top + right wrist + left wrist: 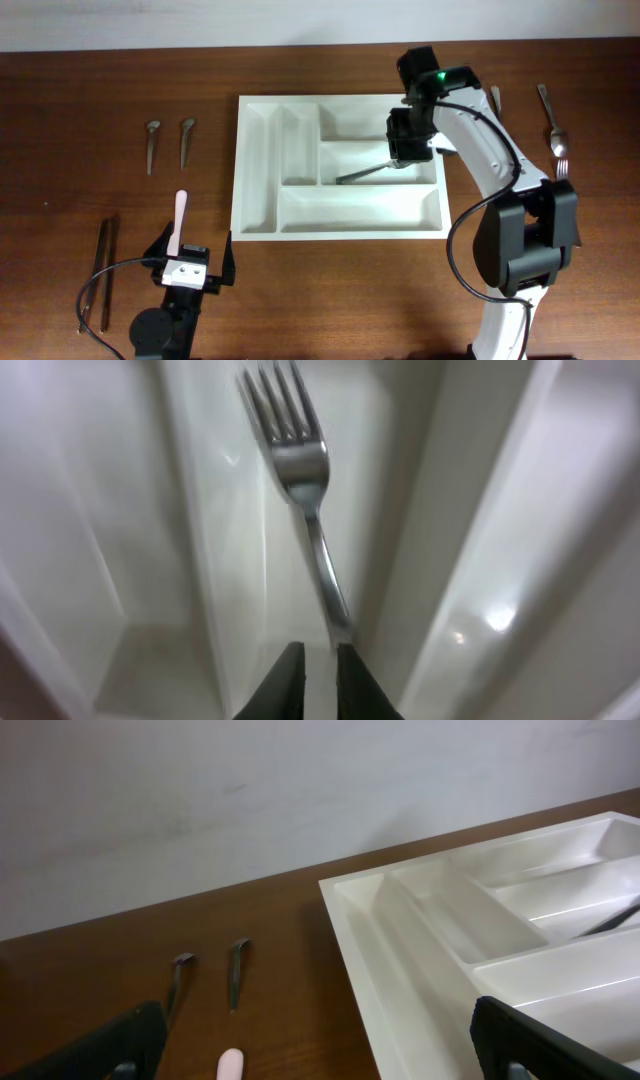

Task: Pack container
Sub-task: 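Lift the fork and carry it into the tray's right compartment, then release the fork and return the right gripper to the second fork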

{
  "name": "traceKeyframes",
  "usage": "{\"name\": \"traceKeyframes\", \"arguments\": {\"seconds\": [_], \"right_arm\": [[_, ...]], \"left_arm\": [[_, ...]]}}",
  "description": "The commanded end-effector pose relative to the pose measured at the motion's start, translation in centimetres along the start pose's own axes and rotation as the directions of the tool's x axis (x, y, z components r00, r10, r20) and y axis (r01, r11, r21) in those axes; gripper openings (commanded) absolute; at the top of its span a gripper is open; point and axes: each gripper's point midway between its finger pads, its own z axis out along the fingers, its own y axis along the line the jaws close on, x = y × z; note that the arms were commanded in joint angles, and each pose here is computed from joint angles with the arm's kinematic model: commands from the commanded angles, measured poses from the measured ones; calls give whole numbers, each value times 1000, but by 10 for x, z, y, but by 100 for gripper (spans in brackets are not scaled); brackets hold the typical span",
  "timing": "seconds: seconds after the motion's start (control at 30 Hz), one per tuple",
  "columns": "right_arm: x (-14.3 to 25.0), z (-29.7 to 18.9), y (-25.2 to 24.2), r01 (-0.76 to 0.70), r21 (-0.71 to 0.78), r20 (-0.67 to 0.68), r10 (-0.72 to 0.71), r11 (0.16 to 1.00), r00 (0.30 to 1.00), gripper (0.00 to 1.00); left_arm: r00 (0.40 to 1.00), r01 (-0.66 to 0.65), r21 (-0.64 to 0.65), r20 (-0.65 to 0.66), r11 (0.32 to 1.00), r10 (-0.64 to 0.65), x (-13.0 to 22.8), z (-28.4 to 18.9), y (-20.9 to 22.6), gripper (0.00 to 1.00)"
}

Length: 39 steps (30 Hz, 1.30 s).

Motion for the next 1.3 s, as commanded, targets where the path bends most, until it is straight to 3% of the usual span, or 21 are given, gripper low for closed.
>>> {"name": "traceKeyframes", "arguments": {"seconds": [0.0,0.13,0.17,0.3,0.4,0.5,0.6,0.7,0.83,0.93,1.07,1.27], "right_arm": [[-6,13,-5,-47,4,32,47,999,998,11],[-14,15,1,-13,-28,71,15,1000,997,13],[-20,14,6,19,-45,107,-14,999,994,20],[-48,0,25,220,-66,246,-197,973,949,62],[-72,-18,39,408,-30,331,-376,913,866,95],[-99,-45,53,661,61,377,-631,748,678,99],[-129,-78,63,840,179,380,-824,512,421,99],[-162,-109,59,920,318,298,-945,229,132,99],[-207,-124,19,917,393,67,-993,-65,-100,99],[-233,-126,-20,921,362,-82,-989,-142,-121,99],[-266,-132,-52,944,329,-116,-993,-39,-1,99],[-310,-130,-77,949,300,-80,-989,96,126,99]], "left_arm": [[1000,12,-10,0,1000,-12,2,0,2,99],[1000,12,-10,0,1000,-12,2,0,2,99],[1000,12,-10,0,1000,-12,2,0,2,99],[1000,12,-10,0,1000,-12,2,0,2,99],[1000,12,-10,0,1000,-12,2,0,2,99],[1000,12,-10,0,1000,-12,2,0,2,99],[1000,12,-10,0,1000,-12,2,0,2,99],[1000,12,-10,0,1000,-12,2,0,2,99],[1000,12,-10,0,1000,-12,2,0,2,99],[1000,12,-10,0,1000,-12,2,0,2,99],[1000,12,-10,0,1000,-12,2,0,2,99],[1000,12,-10,0,1000,-12,2,0,2,99]]}}
